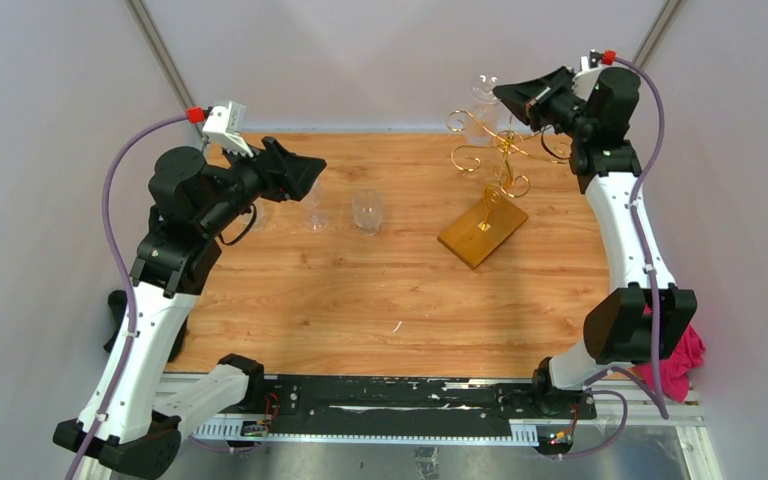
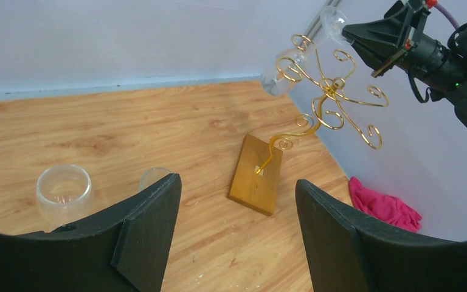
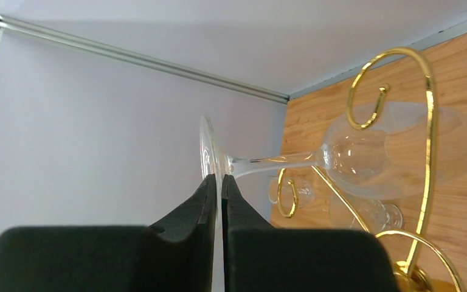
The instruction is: Take the wine glass off the wine glass rack
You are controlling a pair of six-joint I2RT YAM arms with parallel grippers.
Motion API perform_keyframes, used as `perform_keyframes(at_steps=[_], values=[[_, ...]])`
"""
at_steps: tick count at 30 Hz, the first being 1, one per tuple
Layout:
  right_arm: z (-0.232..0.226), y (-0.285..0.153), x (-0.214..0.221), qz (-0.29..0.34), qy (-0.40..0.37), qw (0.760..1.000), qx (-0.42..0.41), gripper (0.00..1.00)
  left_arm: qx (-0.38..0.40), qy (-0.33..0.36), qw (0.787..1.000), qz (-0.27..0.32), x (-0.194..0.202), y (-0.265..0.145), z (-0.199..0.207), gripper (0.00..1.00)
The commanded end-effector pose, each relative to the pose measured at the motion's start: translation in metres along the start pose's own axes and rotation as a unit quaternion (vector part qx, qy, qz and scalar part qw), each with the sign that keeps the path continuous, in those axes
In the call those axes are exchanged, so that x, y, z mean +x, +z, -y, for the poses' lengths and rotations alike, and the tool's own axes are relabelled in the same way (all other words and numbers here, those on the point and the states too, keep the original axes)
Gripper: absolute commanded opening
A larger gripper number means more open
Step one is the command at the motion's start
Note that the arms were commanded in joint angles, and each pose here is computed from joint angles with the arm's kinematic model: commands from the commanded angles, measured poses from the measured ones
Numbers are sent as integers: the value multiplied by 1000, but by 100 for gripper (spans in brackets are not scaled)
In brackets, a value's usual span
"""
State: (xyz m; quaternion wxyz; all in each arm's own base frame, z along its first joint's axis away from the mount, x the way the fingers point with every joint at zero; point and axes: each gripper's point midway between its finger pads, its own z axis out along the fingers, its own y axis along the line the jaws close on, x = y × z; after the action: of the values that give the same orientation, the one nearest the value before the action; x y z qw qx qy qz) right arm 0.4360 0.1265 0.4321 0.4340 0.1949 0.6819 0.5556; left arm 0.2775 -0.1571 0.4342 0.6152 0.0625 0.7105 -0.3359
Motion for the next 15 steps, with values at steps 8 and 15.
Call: perform_keyframes(at_steps=[8, 15], values=[[-41, 47, 3, -40, -32, 997, -51, 0, 15, 5, 1000, 6, -5, -5, 9, 75], [-49, 69, -12, -42, -34, 997, -61, 0, 8, 7, 1000, 2, -2, -6, 6, 75]])
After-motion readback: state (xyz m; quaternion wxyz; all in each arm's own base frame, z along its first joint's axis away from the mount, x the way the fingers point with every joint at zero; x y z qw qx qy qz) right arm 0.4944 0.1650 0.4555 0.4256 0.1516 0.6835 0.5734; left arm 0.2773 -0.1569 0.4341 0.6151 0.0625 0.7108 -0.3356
